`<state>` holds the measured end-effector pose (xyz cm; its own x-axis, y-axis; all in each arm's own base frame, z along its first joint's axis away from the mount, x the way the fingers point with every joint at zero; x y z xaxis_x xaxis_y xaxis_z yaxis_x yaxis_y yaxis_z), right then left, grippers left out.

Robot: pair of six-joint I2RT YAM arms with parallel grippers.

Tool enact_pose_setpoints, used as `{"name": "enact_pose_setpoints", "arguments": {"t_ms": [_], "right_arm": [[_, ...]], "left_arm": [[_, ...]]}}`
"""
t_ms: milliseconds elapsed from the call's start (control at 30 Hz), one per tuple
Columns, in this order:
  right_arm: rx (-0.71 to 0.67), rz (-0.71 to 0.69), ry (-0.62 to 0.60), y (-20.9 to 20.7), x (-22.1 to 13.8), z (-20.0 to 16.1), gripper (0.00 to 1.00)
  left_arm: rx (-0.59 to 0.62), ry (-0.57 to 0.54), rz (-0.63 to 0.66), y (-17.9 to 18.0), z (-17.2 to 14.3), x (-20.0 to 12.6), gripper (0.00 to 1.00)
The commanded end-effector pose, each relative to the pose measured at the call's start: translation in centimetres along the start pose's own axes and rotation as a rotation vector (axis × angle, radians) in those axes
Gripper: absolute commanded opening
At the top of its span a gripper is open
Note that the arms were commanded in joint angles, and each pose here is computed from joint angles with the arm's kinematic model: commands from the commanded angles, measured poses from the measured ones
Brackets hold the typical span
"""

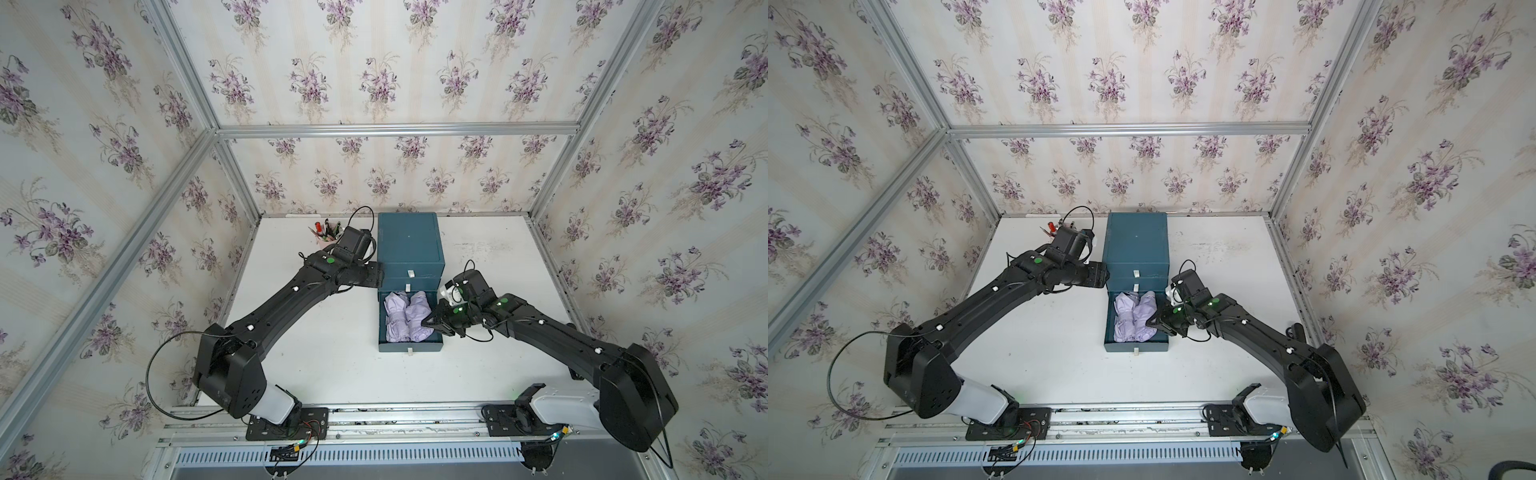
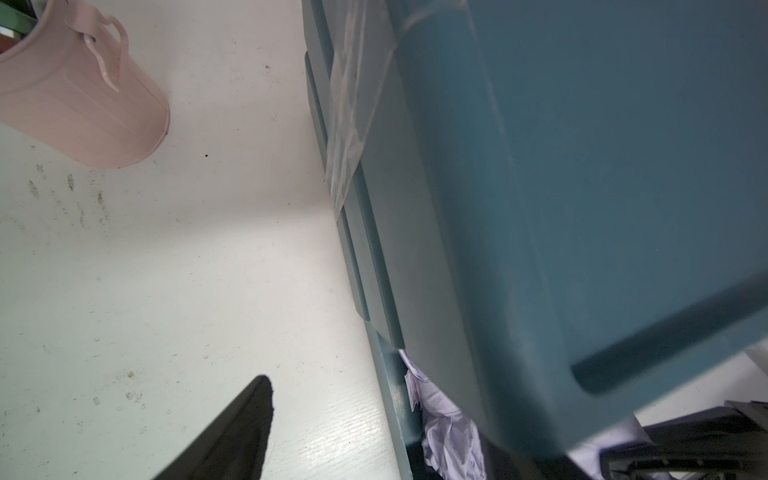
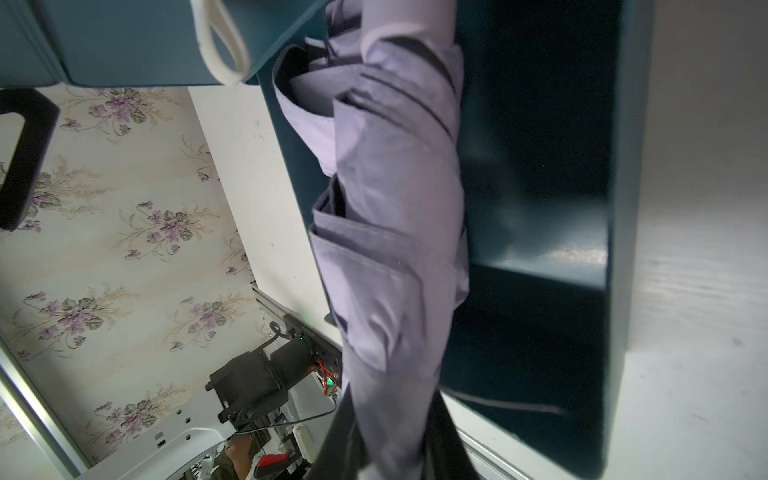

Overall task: Place the umbrella in the drawer by color
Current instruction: Place the umbrella in the drawer.

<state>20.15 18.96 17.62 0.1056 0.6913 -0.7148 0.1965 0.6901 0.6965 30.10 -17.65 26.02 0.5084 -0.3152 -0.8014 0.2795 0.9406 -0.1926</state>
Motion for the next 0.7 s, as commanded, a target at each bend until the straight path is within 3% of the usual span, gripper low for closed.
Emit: {"name": "enact_pose_setpoints", "arguments": {"t_ms": [0,333,533,667], "right_arm": [[-0.036,-0.002,-0.021,-0.2,0.5,0.3,0.0],[-0.033,0.127,0.005,-0.5,0.7,-0.7,0.0],[-0.042,0.115,-0.023,-0.6,0.4,-0.7,0.0],[-0.049,0.092,-0.044,-0.7,0.2,-0.6,0.0]], "left_arm": [[0.015,-0.009,-0.024,-0.2,0.1,-0.5,0.76],[-0.007,-0.112,-0.099,-1.4,2.7,-3.8,0.84],[-0.032,-0.126,-0.054,-0.8,3.8,-2.6,0.92],[-0.051,-0.076,-0.052,-0.5,4.0,-0.3,0.94]]}}
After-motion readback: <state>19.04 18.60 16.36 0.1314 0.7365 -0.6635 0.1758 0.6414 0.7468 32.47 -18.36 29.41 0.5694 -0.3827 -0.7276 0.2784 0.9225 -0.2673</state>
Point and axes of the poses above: each gripper's point midway between its finger pads, its own x axis out along the fingers, its own y axis along the line the jaws close on, z = x × y, the point moved 9 cm from there along -x, back along the fingers, and after that the axes turned 3 degrees about x, right-handed, at the moved point
